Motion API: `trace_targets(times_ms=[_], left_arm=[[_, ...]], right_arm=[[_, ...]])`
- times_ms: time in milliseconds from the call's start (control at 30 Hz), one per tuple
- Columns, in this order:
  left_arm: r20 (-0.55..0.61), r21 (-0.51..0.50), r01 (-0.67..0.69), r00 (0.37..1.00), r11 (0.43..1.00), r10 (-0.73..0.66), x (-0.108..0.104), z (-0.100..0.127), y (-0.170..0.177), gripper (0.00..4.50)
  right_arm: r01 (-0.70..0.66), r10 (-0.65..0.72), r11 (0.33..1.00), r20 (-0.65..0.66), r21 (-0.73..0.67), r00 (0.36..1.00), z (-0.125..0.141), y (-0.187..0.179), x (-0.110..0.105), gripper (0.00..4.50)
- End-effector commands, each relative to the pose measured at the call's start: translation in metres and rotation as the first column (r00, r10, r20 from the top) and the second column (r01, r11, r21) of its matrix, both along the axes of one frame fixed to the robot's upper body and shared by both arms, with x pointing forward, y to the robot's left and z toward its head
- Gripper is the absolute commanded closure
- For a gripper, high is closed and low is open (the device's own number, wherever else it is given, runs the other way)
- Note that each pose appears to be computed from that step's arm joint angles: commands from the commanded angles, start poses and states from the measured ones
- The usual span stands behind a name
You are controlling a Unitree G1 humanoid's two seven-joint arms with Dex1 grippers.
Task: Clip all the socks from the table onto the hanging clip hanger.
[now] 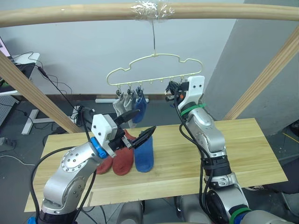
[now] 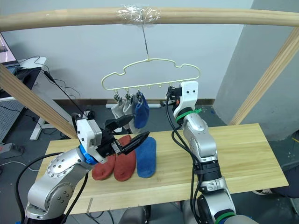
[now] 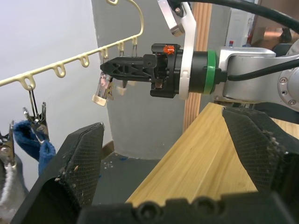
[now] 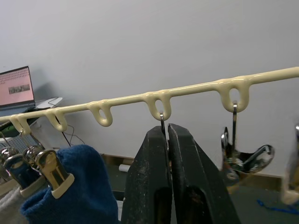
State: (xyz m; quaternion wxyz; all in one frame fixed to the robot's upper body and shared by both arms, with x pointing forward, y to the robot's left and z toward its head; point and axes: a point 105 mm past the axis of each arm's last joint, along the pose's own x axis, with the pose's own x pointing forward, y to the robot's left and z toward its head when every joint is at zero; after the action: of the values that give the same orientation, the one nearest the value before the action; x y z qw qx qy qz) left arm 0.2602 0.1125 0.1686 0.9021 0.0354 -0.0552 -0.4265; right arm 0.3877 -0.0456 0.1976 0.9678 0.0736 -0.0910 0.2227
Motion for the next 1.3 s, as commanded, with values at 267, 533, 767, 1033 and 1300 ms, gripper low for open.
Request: trace_targets(times_ms=[267,533,767,1033,1300], left_arm=[[-0.17,0.405,-0.195,0.944,0.893,0.283,0.046,-0.112,0.015,0.0],[-0.251,0.557,-0.153,0.906,0.816,0.341,0.059,-0.168,0.008,0.0],[-0.342,0.577,-0.051,0.892,0.815,0.297,0.049,-0.183,0.007,0.0],[-0.317,0.572,0.043,0.933,0.819,0.172,0.039,-0.181,-0.005,2.08],[-0.261,0.402,-0.006,0.958,0.916,0.121,0.044,-0.152,-0.024,4.11]], right_arm=[[-0.097,0.088,0.988,-0.079,-0.118,0.993,0.005,-0.026,-0.01,4.48],[-0.092,0.076,0.987,-0.122,-0.131,0.99,0.009,-0.037,-0.016,4.48],[-0.072,0.059,0.99,-0.117,-0.117,0.991,0.013,-0.038,-0.015,4.48],[-0.061,0.047,0.991,-0.121,-0.116,0.992,0.011,-0.041,-0.015,4.5],[-0.062,0.044,0.992,-0.151,-0.114,0.988,0.008,-0.049,-0.013,4.5]])
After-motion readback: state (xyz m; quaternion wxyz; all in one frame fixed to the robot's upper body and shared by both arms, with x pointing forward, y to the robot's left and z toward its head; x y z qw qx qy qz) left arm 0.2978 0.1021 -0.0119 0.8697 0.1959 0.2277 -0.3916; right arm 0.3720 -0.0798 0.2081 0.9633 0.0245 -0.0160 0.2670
